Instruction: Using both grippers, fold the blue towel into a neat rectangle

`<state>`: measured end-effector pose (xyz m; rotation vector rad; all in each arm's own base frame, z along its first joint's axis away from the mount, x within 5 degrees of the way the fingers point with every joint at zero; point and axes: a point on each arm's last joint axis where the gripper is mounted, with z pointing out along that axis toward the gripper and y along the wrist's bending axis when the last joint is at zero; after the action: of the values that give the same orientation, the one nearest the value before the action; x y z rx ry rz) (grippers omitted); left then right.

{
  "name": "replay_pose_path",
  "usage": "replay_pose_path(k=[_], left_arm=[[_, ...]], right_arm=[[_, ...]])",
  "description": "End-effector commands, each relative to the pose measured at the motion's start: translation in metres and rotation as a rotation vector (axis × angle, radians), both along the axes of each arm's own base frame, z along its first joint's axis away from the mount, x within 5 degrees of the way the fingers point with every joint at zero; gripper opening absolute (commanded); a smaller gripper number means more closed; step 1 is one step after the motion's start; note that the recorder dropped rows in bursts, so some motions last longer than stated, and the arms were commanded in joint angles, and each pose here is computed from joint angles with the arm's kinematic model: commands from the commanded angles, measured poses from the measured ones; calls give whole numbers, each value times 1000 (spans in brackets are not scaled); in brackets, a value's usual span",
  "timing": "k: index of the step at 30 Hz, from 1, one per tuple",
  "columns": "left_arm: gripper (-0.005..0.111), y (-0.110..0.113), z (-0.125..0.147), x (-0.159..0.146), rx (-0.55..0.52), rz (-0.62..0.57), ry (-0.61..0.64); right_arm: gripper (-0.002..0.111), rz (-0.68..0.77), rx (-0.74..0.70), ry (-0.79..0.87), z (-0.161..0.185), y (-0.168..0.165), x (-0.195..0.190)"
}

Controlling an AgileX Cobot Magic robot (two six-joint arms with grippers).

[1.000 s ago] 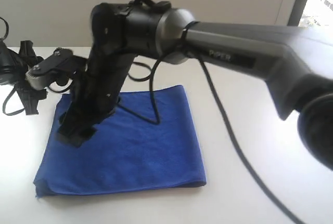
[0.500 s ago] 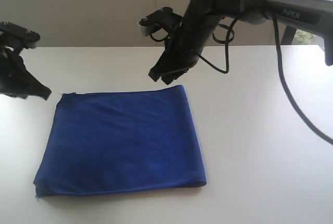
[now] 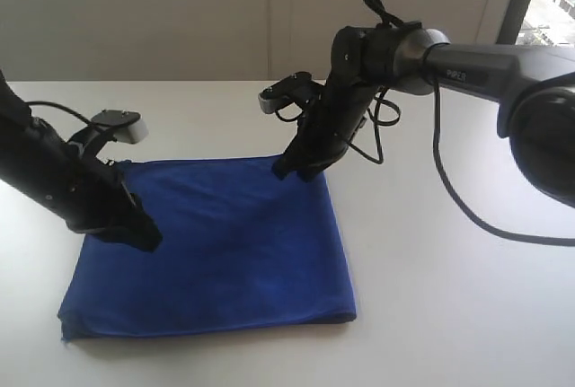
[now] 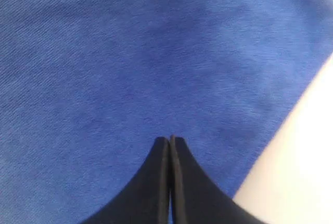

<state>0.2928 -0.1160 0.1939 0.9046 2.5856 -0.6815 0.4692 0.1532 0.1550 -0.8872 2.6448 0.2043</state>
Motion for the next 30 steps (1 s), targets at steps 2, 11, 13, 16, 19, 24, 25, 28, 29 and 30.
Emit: replay_pose_path(k=[2, 11, 13, 16, 19, 24, 25, 28, 29, 30], left_arm=[[0, 4, -11, 3, 26, 139, -62], [0, 6, -10, 9, 39, 174, -114], [0, 6, -10, 9, 40, 176, -117], [0, 6, -10, 8, 37, 170, -108], [0, 6, -11, 7, 35, 162, -97], [0, 6, -11, 7, 34, 161, -95], [0, 6, -11, 7, 34, 161, -95], [0, 6, -11, 7, 34, 161, -95], [0, 5, -11, 7, 33, 163, -95], [0, 5, -11, 7, 33, 163, -95]], right_arm=[[0, -7, 5, 3, -16, -2, 5], [0, 4, -6, 5, -23, 3, 4], [0, -8, -101, -6, -24, -6, 5], [0, -49, -128, 2, -25, -17, 7], [0, -115, -178, 30, -26, -28, 7], [0, -167, -288, 109, -27, -57, 4], [0, -185, -297, 140, -28, -66, 3], [0, -246, -315, 220, -28, -89, 0], [0, -263, -322, 251, -28, -96, -2], [0, -280, -329, 283, -28, -104, -4]])
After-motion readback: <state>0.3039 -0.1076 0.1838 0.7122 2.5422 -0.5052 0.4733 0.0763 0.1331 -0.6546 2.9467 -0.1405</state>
